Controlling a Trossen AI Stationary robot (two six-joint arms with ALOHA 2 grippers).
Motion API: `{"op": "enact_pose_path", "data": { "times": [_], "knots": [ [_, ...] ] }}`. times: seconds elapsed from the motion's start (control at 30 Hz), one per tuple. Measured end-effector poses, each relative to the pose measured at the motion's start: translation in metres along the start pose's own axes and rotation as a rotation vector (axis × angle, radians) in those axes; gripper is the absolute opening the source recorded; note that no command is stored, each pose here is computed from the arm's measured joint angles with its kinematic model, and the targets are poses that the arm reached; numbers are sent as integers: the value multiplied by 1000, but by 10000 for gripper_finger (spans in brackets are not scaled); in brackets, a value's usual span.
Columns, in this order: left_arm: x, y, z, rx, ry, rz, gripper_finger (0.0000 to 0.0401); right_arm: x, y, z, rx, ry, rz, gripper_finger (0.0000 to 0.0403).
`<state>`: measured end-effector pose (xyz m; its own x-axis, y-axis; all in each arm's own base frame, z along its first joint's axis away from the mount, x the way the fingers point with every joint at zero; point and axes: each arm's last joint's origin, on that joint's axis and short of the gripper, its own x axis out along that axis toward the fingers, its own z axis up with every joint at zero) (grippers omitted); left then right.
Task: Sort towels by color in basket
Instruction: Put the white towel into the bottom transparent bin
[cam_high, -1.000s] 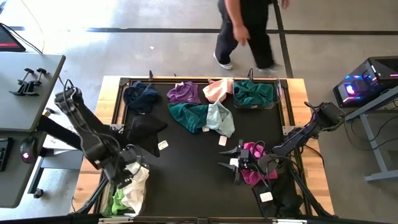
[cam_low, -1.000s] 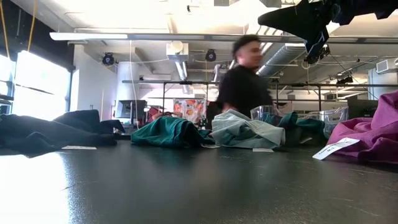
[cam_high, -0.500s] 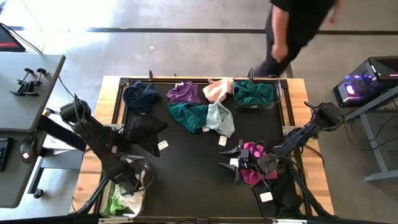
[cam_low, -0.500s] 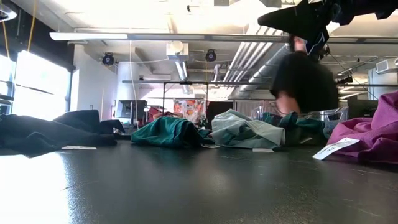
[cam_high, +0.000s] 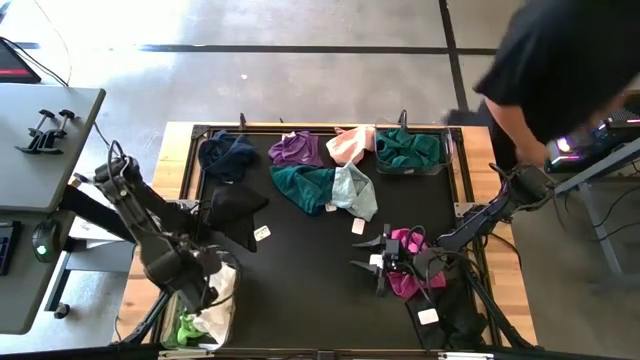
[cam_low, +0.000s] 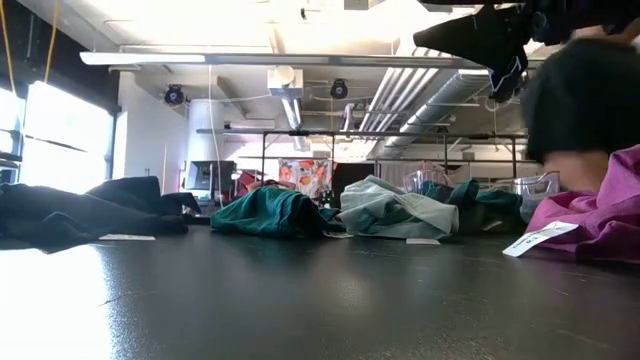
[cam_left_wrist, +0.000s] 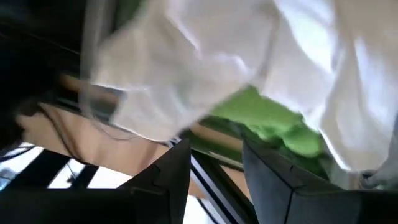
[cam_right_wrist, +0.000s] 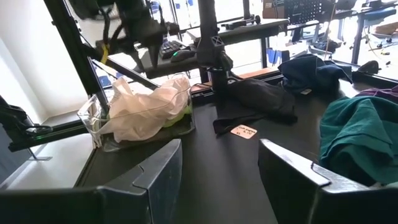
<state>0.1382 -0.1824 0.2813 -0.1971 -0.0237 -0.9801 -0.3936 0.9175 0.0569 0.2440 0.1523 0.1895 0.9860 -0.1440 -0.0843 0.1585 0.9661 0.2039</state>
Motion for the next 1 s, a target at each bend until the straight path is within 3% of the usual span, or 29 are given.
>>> {"op": "enact_pose_path", "data": {
  "times": [0.07,0.17,0.27,0.5,0.63,0.8,1.0],
  "knots": [
    [-2,-4,1,6,-131,-6,130,0,0,0,-1,2,0,201],
    [2,-18,4,70,-281,-110,128,0,0,-1,-4,7,0,201],
    [20,-29,7,103,-290,-192,118,0,0,-1,-8,12,-1,201],
    [89,-27,9,40,-226,-163,79,0,-1,-3,-4,27,-5,201],
    [114,-22,7,31,-180,-184,65,0,-1,-4,-3,30,-6,201],
    [105,-22,3,52,-131,-192,55,0,-1,-4,-3,29,-6,201],
    [61,-23,-4,53,-147,-282,53,0,-1,-4,-4,31,-7,201]
  ]
}}
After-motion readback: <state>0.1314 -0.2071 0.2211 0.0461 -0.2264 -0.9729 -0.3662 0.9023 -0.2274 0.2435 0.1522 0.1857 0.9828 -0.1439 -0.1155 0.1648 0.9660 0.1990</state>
